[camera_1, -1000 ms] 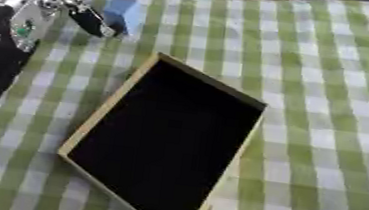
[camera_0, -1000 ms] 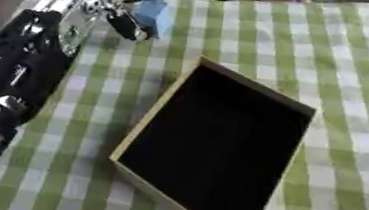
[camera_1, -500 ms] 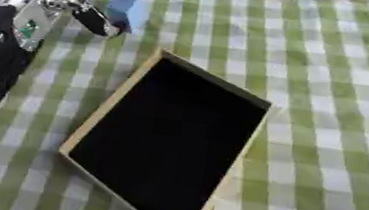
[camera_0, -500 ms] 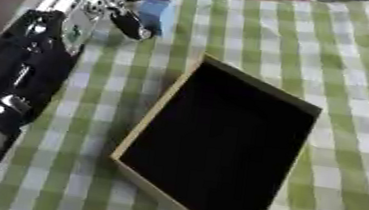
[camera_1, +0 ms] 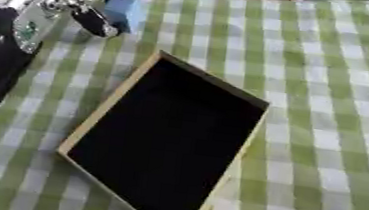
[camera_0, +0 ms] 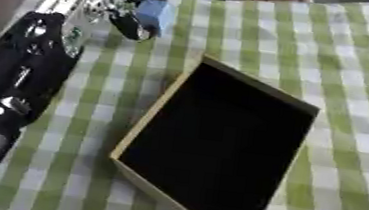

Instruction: Pick up objects on the table and place them in the box.

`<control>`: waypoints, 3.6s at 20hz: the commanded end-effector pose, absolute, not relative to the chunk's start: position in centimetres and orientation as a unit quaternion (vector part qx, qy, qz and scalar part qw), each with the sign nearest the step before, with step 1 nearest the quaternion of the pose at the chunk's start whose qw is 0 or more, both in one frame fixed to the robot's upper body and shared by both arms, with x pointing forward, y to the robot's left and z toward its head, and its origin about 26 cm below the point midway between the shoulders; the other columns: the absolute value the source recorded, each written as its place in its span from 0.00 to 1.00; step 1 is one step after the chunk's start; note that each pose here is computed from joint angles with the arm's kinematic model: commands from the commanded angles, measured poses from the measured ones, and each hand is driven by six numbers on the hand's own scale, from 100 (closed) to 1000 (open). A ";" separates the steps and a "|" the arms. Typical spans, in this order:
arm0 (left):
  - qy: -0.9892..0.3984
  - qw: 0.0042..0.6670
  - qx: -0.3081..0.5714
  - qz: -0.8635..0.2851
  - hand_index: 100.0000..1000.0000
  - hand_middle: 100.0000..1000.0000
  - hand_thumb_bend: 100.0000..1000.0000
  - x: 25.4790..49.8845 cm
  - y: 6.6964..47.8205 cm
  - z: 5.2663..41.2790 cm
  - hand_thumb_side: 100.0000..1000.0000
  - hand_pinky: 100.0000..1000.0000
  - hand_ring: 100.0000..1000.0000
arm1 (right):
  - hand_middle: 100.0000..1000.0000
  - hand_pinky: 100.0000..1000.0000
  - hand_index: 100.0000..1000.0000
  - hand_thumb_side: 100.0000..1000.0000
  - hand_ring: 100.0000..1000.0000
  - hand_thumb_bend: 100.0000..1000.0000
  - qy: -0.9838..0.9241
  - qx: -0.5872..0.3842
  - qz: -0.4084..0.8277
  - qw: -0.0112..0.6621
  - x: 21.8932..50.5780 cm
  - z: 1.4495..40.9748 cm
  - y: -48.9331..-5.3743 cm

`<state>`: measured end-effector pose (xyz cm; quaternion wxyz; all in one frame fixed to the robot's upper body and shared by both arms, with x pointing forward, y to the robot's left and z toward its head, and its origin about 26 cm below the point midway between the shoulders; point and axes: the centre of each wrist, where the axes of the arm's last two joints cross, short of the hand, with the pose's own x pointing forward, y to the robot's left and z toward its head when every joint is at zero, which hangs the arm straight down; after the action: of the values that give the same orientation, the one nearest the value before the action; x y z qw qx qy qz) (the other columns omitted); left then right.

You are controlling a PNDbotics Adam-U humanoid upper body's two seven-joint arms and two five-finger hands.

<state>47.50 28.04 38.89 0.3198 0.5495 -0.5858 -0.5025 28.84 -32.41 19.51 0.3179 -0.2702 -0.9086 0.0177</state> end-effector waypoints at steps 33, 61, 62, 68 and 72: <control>-0.695 0.230 0.370 -0.572 0.39 0.29 0.02 43.2 20.1 38.6 0.00 0.50 0.37 | 0.63 0.65 0.83 1.00 0.68 0.00 -0.894 -0.289 0.010 0.343 27.7 18.7 -33.6; -0.661 0.089 0.217 -0.713 0.40 0.30 0.07 32.9 11.5 30.6 0.00 0.50 0.38 | 0.63 0.65 0.83 1.00 0.68 0.00 -0.889 -0.292 -0.011 0.354 27.4 18.0 -33.7; -0.660 0.087 0.218 -0.713 0.40 0.30 0.07 32.9 11.4 30.3 0.00 0.50 0.38 | 0.63 0.65 0.83 1.00 0.68 0.00 -0.889 -0.291 -0.011 0.354 27.4 17.9 -33.6; -0.649 0.084 0.227 -0.721 0.40 0.30 0.09 33.4 11.5 28.9 0.00 0.50 0.38 | 0.63 0.65 0.83 1.00 0.68 0.00 -0.888 -0.292 -0.015 0.355 27.4 17.8 -33.5; -0.644 0.073 0.241 -0.722 0.41 0.31 0.11 33.7 11.6 28.4 0.00 0.51 0.39 | 0.63 0.65 0.83 1.00 0.68 0.00 -0.888 -0.290 -0.017 0.355 27.5 17.8 -33.4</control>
<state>33.71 11.47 27.77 0.0855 0.2282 -0.6438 -0.7253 27.65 -33.41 16.99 0.3704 -0.2861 -0.8835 -0.0180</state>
